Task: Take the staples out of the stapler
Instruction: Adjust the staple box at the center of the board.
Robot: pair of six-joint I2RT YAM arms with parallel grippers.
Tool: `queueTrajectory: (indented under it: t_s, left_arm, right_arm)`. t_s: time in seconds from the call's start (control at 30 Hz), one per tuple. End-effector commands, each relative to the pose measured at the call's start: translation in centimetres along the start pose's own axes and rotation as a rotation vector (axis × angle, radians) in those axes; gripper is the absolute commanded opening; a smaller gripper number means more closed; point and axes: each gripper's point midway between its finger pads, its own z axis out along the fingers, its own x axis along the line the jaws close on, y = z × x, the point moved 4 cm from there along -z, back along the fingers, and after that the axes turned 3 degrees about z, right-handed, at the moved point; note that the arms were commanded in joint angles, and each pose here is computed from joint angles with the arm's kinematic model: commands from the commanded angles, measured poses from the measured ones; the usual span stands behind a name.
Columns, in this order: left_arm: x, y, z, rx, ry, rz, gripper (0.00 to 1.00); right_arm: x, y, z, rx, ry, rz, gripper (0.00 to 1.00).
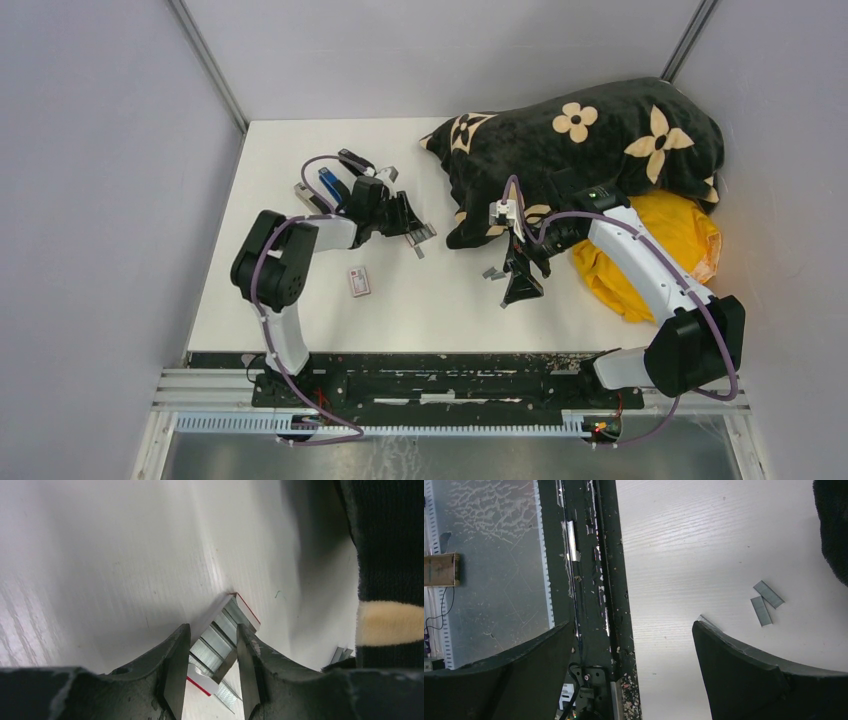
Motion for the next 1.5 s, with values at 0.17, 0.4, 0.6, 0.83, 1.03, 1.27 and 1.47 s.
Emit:
queueTrajectory:
  t_s: [0.17, 0.4, 0.6, 0.83, 1.03, 1.27, 1.47]
  left_arm:
    - [-0.8, 0.6, -1.6, -0.056, 0.026, -0.016, 0.5]
    - [-1.4, 2.8, -5.6, -0.219, 0.15, 0.055, 0.62]
    - [-3.5, 2.0, -9.3, -0.304, 0.163, 0.067, 0.69]
    - [-3.6, 0.8, -11.3, -0.374, 0.181, -0.05, 0.69]
    - [-6.1, -0.1, -13.1, -0.466, 0.197, -0.006, 0.68]
    - [-7.4, 0.0, -16.1, -0.583, 0.086, -0.044, 0.68]
    - [-9.0, 1.0, -21.0, -0.735, -0.055, -0.041, 1.0]
  right_arm:
    - [0.7, 1.4, -0.4, -0.049, 0.013, -0.062, 0.95]
    - [0.9, 1.4, -0.3, -0.052, 0.021, -0.065, 0.95]
    - [1.1, 1.5, -0.2, -0.053, 0.024, -0.07, 0.95]
    - [1.5, 1.7, -0.2, -0.063, 0.026, -0.081, 0.95]
    - [1.7, 1.9, 0.0, -0.076, 0.038, -0.076, 0.95]
    - [2.1, 2.5, -0.1, -0.093, 0.036, -0.097, 0.95]
    - [1.4, 4.7, -0.3, -0.14, -0.006, -0.089, 0.95]
